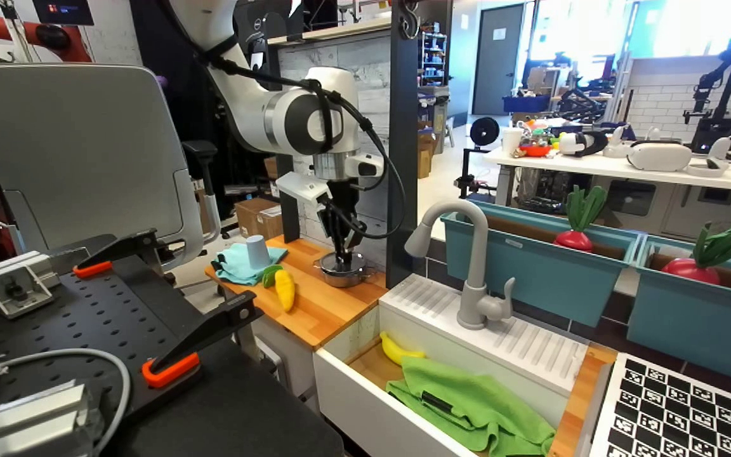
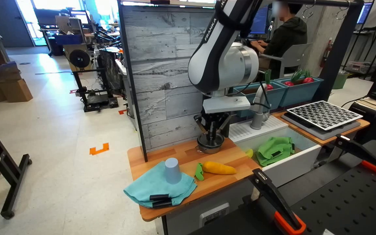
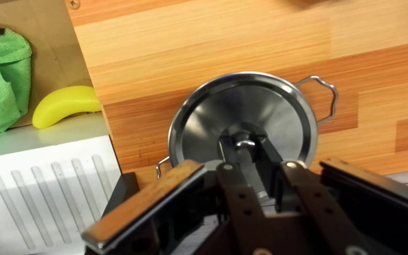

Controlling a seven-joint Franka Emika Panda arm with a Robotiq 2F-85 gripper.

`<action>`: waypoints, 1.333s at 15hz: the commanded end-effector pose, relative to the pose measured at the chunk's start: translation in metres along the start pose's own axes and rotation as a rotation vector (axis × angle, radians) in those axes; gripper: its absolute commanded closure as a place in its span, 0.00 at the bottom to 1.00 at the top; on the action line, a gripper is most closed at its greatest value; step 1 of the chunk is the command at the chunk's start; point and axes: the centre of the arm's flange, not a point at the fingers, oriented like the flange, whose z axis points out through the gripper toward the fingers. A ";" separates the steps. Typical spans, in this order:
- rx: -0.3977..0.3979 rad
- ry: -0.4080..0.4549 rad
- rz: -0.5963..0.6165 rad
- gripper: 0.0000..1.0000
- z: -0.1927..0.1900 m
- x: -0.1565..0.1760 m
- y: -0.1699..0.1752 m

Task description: Put the lid over the silver pot

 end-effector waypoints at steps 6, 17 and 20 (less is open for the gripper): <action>0.012 -0.003 0.010 0.95 0.008 0.014 -0.010; 0.013 -0.005 0.011 0.00 0.007 0.013 -0.011; 0.012 -0.012 -0.002 0.00 0.002 0.009 -0.011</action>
